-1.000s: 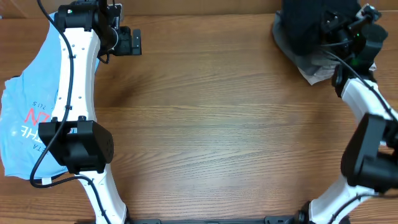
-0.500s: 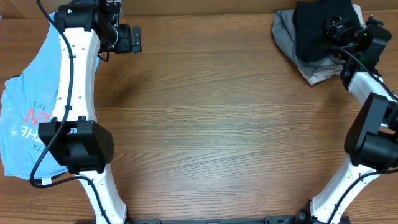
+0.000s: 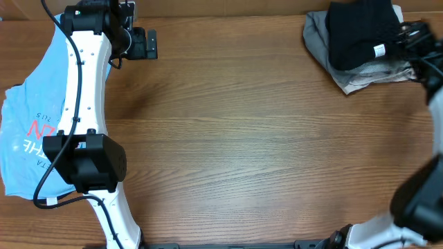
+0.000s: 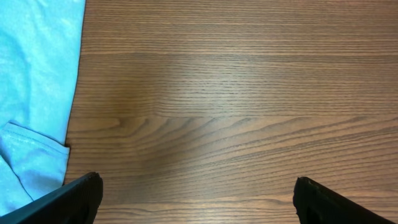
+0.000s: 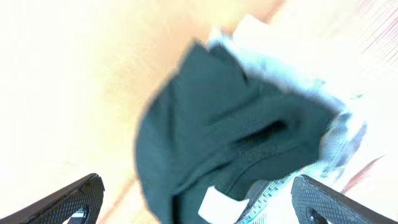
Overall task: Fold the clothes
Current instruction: 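Release the black bundle on the stack and open the right gripper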
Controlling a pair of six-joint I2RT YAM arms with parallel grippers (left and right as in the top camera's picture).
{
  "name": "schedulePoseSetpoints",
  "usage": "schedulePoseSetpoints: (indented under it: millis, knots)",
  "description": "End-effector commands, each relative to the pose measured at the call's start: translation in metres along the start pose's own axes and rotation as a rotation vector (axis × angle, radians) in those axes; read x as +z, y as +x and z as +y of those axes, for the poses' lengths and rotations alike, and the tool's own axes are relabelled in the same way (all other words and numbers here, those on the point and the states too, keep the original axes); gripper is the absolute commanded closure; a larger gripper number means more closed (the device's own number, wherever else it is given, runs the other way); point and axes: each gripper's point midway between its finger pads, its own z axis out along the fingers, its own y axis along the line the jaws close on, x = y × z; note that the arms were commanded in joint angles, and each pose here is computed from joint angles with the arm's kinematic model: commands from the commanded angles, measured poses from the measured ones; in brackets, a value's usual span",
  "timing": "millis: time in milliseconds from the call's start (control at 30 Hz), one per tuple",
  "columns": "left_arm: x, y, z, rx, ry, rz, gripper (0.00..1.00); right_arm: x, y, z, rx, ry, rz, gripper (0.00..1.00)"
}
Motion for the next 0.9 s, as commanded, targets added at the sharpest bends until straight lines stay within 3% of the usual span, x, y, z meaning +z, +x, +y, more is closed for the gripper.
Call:
schedulePoseSetpoints:
  millis: [0, 200, 400, 600, 867]
  knots:
    - [-0.005, -0.002, 0.006, 0.014, -0.011, -0.012, 0.00, -0.067, -0.032, 0.044, -0.101, -0.044, -0.110, 0.00]
    - [-0.005, -0.002, 0.006, 0.014, -0.011, -0.012, 0.00, -0.146, -0.006, 0.123, -0.372, -0.258, -0.087, 0.00]
    - [-0.005, -0.002, 0.006, 0.014, -0.011, -0.012, 0.00, -0.230, 0.054, 0.176, -0.447, -0.379, -0.020, 0.00]
    - [-0.005, -0.002, 0.006, 0.014, -0.011, -0.012, 0.00, -0.276, 0.093, 0.179, -0.455, -0.401, 0.050, 0.00]
    - [-0.005, -0.002, 0.006, 0.014, -0.011, -0.012, 0.00, -0.278, 0.112, 0.161, -0.417, -0.344, 0.141, 0.00]
